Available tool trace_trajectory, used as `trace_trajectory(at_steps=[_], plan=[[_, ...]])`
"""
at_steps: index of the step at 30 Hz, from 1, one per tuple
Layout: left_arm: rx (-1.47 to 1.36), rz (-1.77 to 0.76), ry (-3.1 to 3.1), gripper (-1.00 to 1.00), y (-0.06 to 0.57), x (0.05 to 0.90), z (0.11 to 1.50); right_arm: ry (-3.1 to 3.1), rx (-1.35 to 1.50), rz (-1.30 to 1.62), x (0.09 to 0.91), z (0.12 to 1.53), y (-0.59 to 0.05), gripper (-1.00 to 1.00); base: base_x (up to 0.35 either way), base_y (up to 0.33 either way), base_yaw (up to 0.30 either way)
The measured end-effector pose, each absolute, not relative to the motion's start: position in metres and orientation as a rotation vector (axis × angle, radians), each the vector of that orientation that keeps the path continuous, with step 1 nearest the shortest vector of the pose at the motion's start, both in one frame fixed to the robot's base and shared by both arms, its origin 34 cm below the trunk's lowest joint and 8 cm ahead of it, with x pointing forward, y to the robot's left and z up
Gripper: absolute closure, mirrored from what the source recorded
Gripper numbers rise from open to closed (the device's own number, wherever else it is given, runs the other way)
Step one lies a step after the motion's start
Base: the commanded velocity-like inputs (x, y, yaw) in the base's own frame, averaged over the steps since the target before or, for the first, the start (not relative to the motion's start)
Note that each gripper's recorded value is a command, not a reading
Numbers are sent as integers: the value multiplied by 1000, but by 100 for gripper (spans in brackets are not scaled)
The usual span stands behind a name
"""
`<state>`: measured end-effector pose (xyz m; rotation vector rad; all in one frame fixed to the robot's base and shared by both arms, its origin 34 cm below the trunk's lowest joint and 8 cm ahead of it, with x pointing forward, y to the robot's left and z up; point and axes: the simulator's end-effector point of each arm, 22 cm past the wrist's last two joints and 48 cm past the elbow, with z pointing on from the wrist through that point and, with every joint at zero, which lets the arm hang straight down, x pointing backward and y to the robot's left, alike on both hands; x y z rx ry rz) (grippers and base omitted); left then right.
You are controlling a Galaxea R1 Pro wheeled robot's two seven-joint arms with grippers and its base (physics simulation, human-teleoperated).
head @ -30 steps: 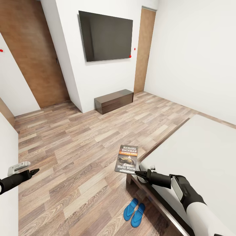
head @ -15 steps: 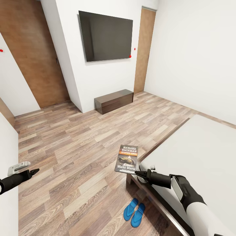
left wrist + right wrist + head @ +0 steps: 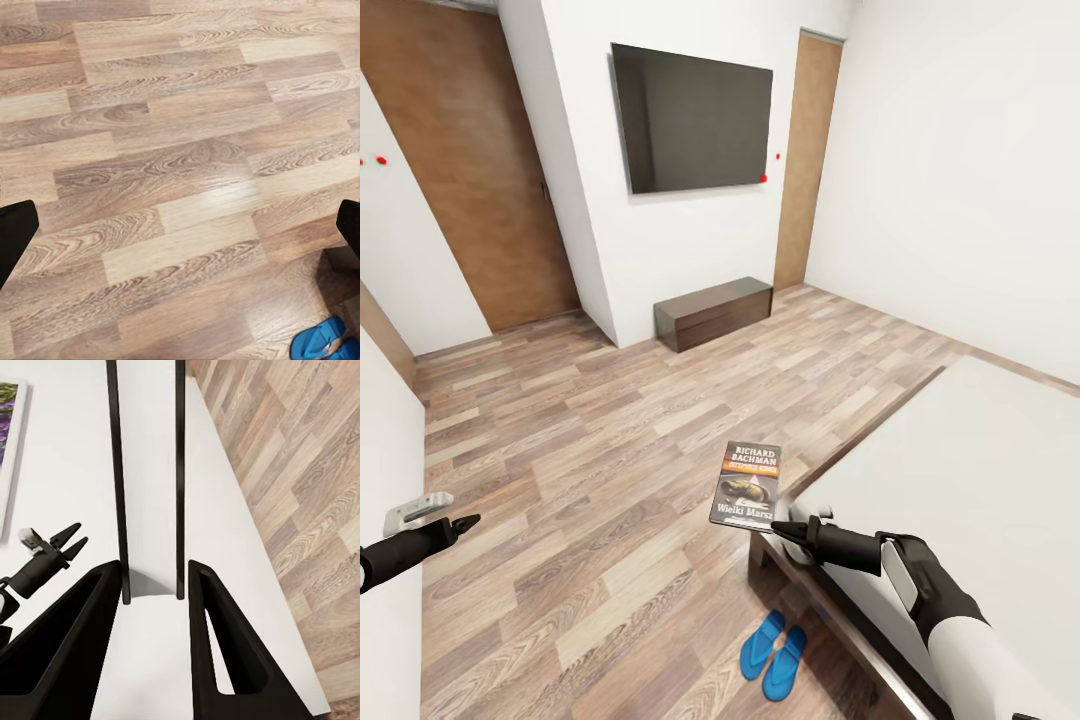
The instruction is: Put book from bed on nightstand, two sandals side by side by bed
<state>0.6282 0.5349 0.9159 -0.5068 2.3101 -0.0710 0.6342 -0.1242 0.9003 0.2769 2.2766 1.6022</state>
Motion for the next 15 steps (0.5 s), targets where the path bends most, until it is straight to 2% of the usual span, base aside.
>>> trace_trajectory(at_steps=[15], plan=[[-505, -75, 2293, -100, 535, 630, 925, 2262, 260, 1602, 636, 910, -123, 100, 0, 0, 111]])
